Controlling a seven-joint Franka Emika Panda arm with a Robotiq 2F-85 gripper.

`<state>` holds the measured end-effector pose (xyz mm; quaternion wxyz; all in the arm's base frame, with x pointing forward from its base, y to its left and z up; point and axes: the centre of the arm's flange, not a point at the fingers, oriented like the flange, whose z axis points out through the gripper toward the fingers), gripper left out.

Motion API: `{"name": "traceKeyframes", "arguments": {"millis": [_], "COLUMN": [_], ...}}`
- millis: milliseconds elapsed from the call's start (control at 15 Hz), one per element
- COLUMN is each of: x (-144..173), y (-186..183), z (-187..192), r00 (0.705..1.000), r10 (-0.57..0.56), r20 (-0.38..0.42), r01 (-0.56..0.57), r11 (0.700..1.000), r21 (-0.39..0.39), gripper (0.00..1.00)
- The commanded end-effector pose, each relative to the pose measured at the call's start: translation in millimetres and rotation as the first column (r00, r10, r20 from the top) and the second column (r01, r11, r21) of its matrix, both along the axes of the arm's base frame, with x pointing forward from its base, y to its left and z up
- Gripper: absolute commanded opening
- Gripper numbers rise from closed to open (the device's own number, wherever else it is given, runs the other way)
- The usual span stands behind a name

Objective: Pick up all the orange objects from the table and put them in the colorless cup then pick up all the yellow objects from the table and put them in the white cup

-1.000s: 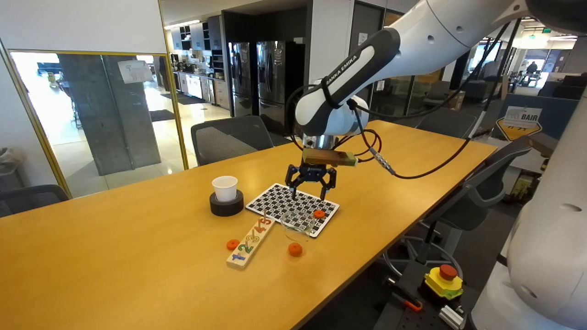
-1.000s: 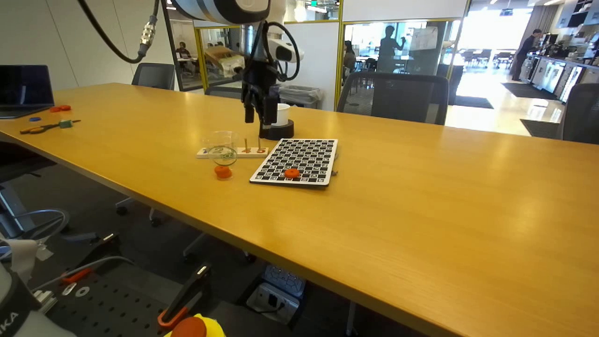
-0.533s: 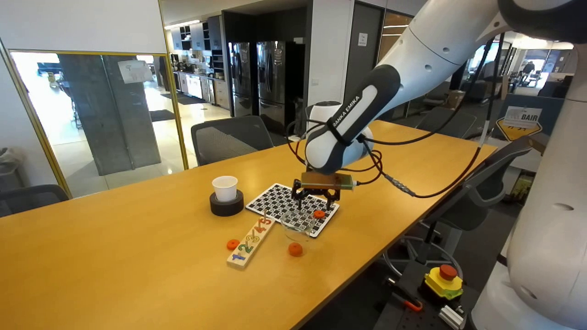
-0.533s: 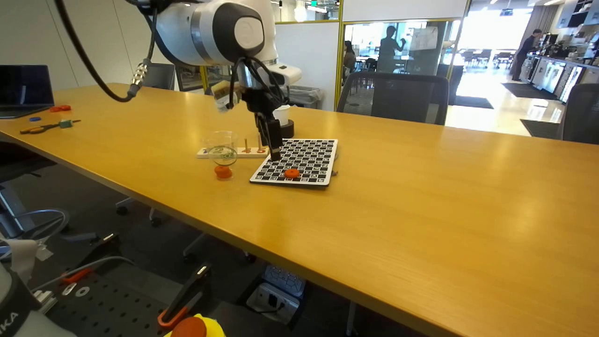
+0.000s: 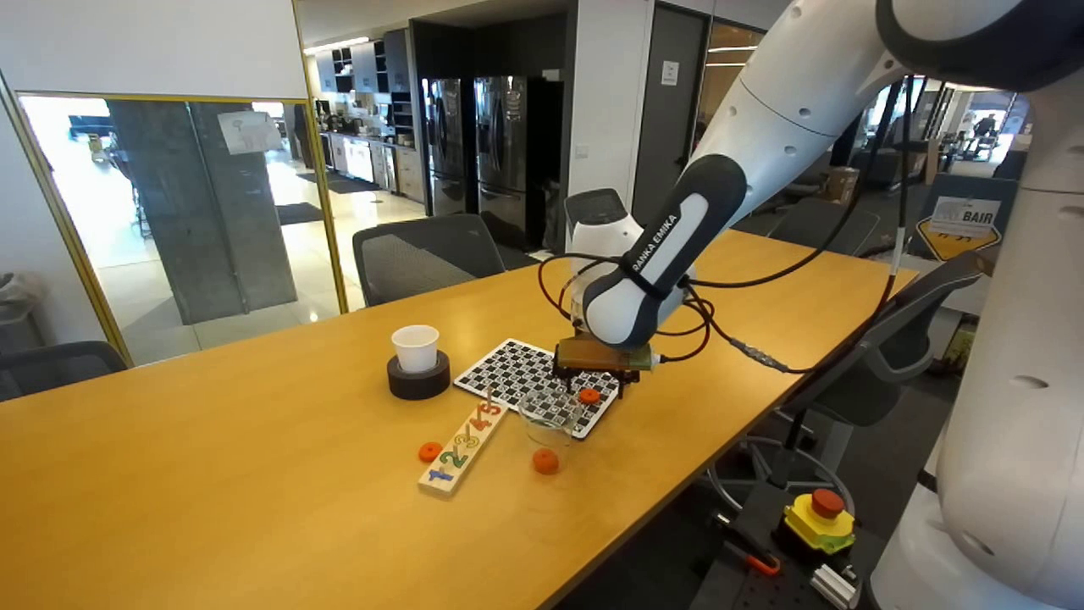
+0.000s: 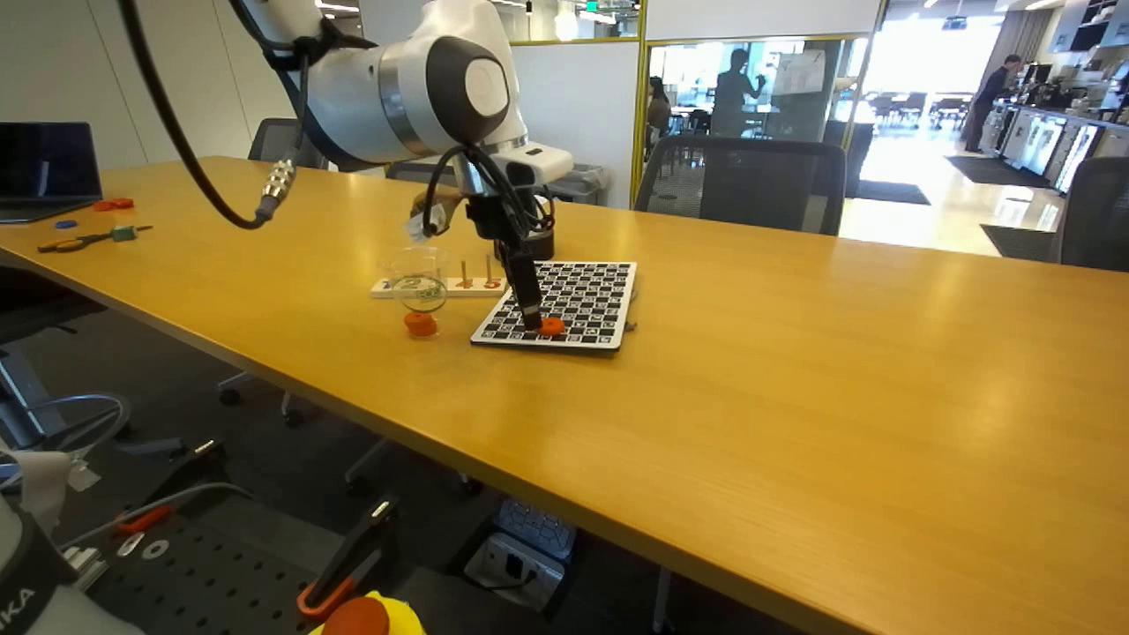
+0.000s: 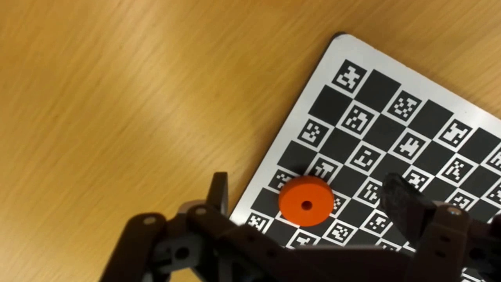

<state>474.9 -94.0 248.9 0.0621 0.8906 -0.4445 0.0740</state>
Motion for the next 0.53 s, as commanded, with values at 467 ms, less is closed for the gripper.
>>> {"name": "traceKeyframes", "arguments": {"millis": [467], "x": [19.2], "y": [-9.9], "z": [-24.7], "r00": [0.998], "r10": [-0.019], "r20": [0.061], "r01": [0.018], "r11": [1.000], "r21": [0.014], "gripper": [1.00]}}
